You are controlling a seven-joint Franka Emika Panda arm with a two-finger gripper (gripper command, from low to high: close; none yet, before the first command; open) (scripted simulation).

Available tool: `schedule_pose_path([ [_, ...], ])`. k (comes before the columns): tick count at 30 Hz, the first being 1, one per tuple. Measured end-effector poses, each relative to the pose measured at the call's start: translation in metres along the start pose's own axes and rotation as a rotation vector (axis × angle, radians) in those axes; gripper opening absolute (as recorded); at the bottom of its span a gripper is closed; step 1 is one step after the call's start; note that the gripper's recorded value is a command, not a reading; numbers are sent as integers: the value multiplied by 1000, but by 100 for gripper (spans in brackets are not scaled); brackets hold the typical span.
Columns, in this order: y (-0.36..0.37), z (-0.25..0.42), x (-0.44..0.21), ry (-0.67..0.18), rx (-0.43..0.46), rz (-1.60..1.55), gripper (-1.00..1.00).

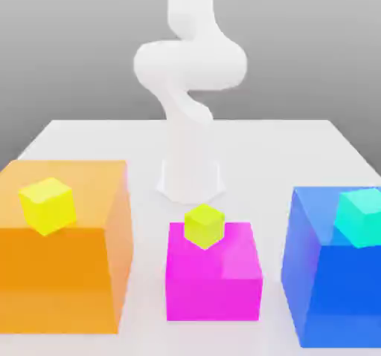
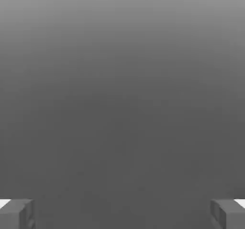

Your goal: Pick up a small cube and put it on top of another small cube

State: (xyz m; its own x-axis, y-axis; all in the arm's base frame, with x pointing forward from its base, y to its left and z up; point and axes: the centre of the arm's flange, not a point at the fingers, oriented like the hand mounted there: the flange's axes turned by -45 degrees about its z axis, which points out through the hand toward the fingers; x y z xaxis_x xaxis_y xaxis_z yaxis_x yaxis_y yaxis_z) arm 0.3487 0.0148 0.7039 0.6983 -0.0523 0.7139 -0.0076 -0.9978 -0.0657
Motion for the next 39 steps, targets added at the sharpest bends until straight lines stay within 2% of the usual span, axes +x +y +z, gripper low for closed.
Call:
schedule_pose_path([
  [4, -24, 40, -8, -77, 111, 108, 0],
  [9, -61, 95, -26, -213, 218, 244, 0],
  [14, -105, 144, -55, -367, 274, 372, 0],
  [18, -143, 178, -87, -494, 281, 466, 0],
  [23, -190, 213, -135, -643, 244, 572, 0],
  [29, -240, 243, -203, -791, 142, 684, 0],
  [34, -273, 258, -264, -873, 21, 766, 0],
  [39, -297, 268, -326, -909, -119, 828, 0],
])
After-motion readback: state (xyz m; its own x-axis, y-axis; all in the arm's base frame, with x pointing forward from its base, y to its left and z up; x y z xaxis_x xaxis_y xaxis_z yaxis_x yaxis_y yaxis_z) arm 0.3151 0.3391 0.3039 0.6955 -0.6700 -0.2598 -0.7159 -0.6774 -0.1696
